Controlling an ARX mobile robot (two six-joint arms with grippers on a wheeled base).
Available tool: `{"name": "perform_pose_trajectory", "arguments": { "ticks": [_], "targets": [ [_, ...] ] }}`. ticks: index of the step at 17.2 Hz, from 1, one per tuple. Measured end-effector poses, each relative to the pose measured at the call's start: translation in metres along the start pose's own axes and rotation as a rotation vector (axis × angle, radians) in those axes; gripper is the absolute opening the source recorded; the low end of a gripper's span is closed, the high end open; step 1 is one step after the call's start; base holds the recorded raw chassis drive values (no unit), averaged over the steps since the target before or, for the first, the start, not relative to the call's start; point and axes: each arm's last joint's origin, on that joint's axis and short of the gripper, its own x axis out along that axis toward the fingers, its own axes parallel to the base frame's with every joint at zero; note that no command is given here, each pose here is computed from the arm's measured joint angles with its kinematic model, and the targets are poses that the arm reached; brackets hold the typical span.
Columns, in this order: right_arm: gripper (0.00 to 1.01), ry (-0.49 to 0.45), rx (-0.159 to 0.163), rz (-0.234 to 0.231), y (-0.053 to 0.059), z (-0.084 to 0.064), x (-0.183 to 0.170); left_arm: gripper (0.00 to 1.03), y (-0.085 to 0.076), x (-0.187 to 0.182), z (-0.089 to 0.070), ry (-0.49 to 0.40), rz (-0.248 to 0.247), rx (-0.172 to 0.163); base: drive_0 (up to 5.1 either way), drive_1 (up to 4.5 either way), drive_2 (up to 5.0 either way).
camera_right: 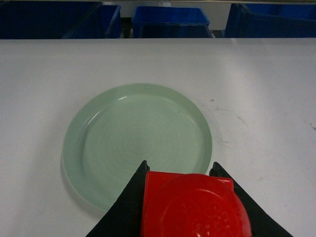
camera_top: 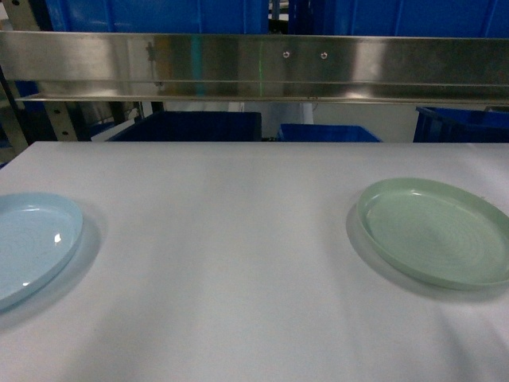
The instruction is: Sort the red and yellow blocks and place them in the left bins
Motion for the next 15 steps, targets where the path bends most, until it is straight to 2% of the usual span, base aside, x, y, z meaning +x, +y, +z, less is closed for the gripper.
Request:
{"name": "perform_pose_trajectory", "arguments": {
  "ticks": [2,3,5,7,9,15],
  "targets": [
    [0.28,0.000,0.000,0.000,0.000,0.000,0.000,0.27,-0.004,-0.005,-0.004,-0.021,-0.010,0.034,0.0,0.00,0.0],
    [0.28,0.000,0.000,0.000,0.000,0.000,0.000,0.27,-0.007,-0.009,-0.005,-0.032,-0.019,0.062,0.0,0.00,0.0],
    [0.28,0.000,0.000,0.000,0.000,0.000,0.000,0.27,-0.006,-0.008,-0.010,-0.018,-0.018,0.084,0.0,0.00,0.0],
    [0.28,0.000,0.000,0.000,0.000,0.000,0.000,0.27,-0.003,-0.002,-0.013,-0.003,-0.009,0.081,0.0,0.00,0.0],
    [0.28,0.000,0.000,0.000,0.000,0.000,0.000,0.27,-0.003,0.000,-0.009,-0.068,0.000,0.104,0.0,0.00,0.0],
    [0.28,0.000,0.000,0.000,0.000,0.000,0.000,0.27,-0.002,0.004,-0.010,-0.060,0.013,0.103,0.0,0.00,0.0]
  ]
}}
